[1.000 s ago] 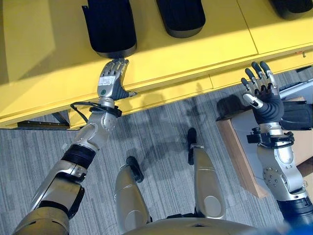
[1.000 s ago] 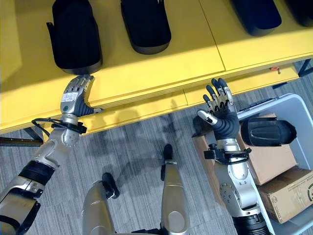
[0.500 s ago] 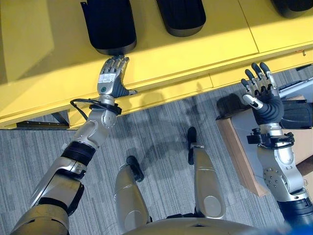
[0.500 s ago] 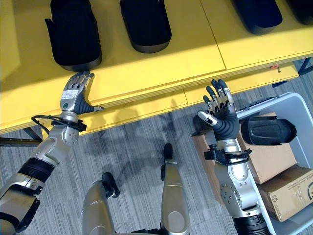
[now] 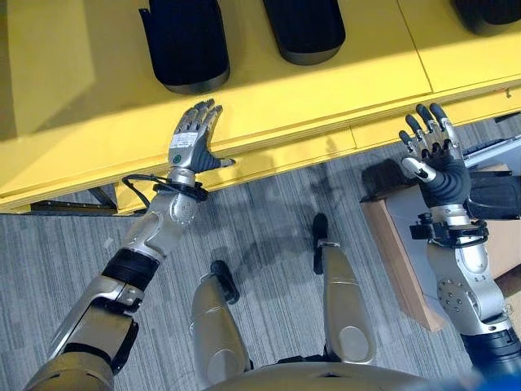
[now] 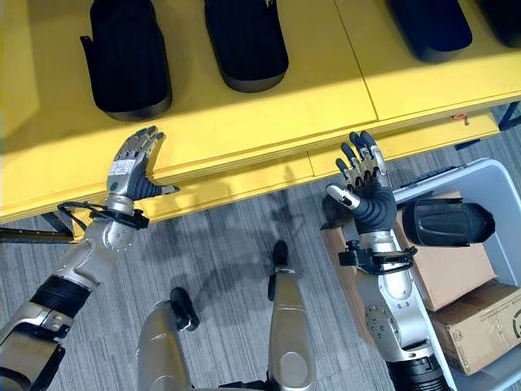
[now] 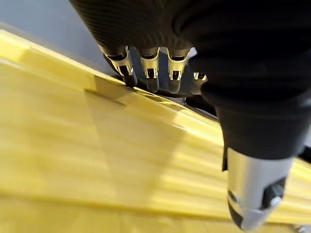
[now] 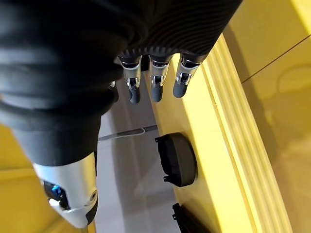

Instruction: Move parts from the plastic box to the shelf.

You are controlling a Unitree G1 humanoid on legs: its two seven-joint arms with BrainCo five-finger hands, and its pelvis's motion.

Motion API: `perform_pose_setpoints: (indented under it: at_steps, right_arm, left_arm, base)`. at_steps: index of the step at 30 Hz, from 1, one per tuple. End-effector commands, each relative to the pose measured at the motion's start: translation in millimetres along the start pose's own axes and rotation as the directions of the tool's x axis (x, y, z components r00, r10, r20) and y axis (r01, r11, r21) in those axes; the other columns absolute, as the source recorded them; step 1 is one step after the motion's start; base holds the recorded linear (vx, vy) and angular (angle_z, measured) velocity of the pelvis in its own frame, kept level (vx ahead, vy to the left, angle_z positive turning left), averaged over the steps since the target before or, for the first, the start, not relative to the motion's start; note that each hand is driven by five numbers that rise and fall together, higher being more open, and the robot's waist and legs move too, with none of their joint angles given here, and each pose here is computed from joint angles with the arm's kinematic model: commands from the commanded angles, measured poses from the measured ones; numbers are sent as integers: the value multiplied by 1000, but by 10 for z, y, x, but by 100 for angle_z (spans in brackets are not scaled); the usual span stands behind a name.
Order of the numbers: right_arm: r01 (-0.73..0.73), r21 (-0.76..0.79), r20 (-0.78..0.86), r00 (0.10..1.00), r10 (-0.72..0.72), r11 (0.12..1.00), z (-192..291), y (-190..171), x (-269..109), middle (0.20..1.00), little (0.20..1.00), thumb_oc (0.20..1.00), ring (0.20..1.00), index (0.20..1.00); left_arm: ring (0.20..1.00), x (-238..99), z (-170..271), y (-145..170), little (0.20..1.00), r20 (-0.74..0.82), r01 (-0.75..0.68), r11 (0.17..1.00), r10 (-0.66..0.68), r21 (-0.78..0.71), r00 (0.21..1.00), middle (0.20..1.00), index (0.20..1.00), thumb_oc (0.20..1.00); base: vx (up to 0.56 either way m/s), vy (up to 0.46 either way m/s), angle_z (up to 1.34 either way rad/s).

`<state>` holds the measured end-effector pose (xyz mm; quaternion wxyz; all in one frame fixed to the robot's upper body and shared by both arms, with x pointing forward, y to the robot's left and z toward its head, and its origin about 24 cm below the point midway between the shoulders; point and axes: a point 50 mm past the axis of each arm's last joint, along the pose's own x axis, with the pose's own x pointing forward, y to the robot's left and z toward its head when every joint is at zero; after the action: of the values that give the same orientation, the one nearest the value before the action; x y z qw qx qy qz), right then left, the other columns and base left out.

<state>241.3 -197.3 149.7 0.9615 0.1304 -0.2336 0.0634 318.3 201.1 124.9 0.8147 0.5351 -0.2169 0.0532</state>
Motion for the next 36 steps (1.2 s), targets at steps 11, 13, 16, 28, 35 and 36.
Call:
perform_pose_setpoints:
  at_steps: [11,13,16,28,35,36]
  right_arm:
    - [-70,-37,22,997,71,997,93,-7,-77,1000,1000,1000,1000,1000]
    - [-60,-49,-22,998,59,997,42,-72,-148,1000,1000,1000,1000,1000]
    - [-44,-70,-64,997,40,997,12,-150,-236,1000,1000,1000,1000,1000]
    - [-1,-150,-265,963,-39,989,-158,-439,-582,1000,1000,1000,1000,1000]
    - [45,-62,-333,941,-63,997,-317,-410,-715,1000,1000,1000,1000,1000]
    - [45,-57,-337,940,-62,997,-326,-403,-715,1000,1000,1000,1000,1000]
  left_arm:
    - [1000,-1159,-69,-482,1000,-137,45,434,-379,-900,915,1000,1000,1000]
    - [1000,-1255,-52,-490,1000,-148,-38,281,-381,-959,912,1000,1000,1000]
    - [1000,-1354,-20,-485,1000,-161,-107,161,-374,-981,913,1000,1000,1000]
    - [1000,-1716,-24,-489,1000,-233,-211,99,-398,-972,887,1000,1000,1000]
    - [1000,-1908,-43,-537,1000,-296,-279,104,-439,-955,848,1000,1000,1000]
    - [1000,-1927,-51,-535,1000,-305,-287,108,-442,-952,844,1000,1000,1000]
  base:
    - [14,-58,-9]
    - [31,-167,-37]
    - [53,-202,-15]
    - [69,-177,-4]
    - [90,74,-82]
    - [54,85,-19]
